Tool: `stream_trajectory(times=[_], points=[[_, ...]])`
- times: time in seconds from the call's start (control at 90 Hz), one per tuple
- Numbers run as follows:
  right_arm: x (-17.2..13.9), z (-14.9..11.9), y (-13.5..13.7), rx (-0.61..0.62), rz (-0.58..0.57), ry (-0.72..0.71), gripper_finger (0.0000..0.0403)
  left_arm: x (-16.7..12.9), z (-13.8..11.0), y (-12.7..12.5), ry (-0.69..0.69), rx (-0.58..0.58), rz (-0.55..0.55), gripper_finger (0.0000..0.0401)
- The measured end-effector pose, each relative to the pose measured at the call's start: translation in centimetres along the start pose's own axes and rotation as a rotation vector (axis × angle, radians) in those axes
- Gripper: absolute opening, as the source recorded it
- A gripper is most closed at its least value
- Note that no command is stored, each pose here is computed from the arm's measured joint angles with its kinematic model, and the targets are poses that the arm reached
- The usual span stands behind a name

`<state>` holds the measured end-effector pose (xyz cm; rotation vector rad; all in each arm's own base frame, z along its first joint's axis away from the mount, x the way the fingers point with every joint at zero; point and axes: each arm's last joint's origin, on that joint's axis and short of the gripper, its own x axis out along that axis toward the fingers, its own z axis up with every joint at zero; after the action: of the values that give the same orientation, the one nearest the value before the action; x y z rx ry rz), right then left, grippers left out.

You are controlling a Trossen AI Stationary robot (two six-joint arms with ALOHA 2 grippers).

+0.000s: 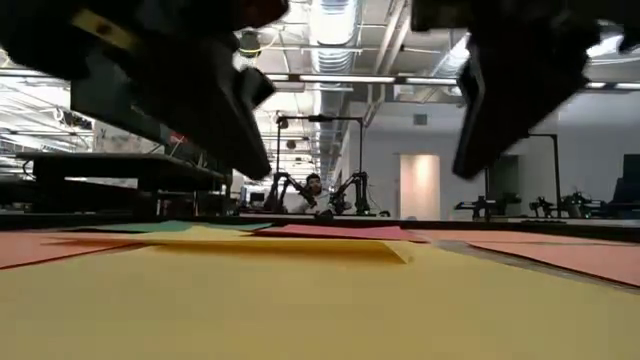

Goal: Organize paper
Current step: Stack the yellow paper on top of the yellow paper

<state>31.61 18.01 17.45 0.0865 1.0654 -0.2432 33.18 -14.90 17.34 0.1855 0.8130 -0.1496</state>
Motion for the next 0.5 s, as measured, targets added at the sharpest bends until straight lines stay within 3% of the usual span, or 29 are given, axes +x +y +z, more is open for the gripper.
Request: stream_trajectory(times=[0.089, 0.222, 0.356, 0.5], points=[[0.9, -0.2, 0.2, 0.038, 0.096, -0.029, 0.0066, 0.2, 0.2, 1.0, -0.008, 0.007, 0.018, 0.0036], [1.9, -0.6, 0.1, 0.062, 0.146, -0.051, 0.0010, 0.5, 0.6, 2.5, -0.034, -0.005, 0.045, 0.0078], [2.4, -0.6, -0.5, 0.098, 0.137, -0.047, 0.0002, 0.8, 1.1, 4.3, -0.078, -0.089, 0.092, 0.0110], [2.6, -0.2, -1.0, 0.139, 0.128, -0.046, 0.0000, 1.0, 1.2, 5.9, -0.086, -0.141, 0.128, 0.0119]])
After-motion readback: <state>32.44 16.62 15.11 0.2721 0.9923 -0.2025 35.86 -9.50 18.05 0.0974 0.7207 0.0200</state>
